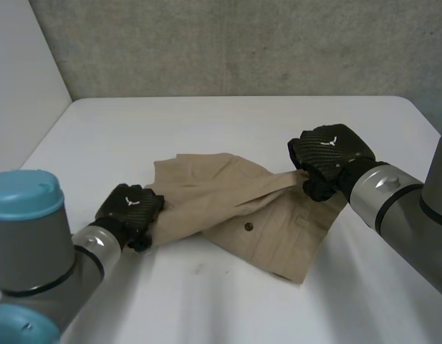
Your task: Fold the shorts.
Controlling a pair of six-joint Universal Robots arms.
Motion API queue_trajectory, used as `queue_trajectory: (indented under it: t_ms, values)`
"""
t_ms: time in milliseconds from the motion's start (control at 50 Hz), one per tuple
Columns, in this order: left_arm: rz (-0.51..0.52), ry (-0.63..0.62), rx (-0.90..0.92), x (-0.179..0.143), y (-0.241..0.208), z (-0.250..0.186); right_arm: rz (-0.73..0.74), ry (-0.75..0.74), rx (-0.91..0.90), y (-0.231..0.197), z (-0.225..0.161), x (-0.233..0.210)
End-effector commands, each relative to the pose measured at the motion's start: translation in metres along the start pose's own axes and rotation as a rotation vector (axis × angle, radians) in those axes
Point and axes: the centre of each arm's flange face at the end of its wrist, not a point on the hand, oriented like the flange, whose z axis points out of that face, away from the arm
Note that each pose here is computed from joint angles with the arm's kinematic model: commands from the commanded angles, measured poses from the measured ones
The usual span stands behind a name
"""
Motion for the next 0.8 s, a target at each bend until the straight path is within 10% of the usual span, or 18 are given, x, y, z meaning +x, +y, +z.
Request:
queue_trajectory:
  t_ms: [20,160,400,800]
  values:
    - [-0.005,-0.057,0.054,-0.019,-0.014,0.033,-0.025,-0.027,-0.064,0.018,0.020,-0.003]
    - [0.016,-0.161,0.327,-0.050,-0.101,0.061,-0.112,0.051,0.092,-0.025,0.058,0.019]
    - [-0.096,-0.669,1.110,-0.133,-0.281,-0.018,-0.059,0.334,0.985,-0.212,0.025,0.084]
    - [-0.017,-0.350,0.473,-0.029,-0.072,0.020,0.001,-0.010,0.253,-0.013,0.070,0.002]
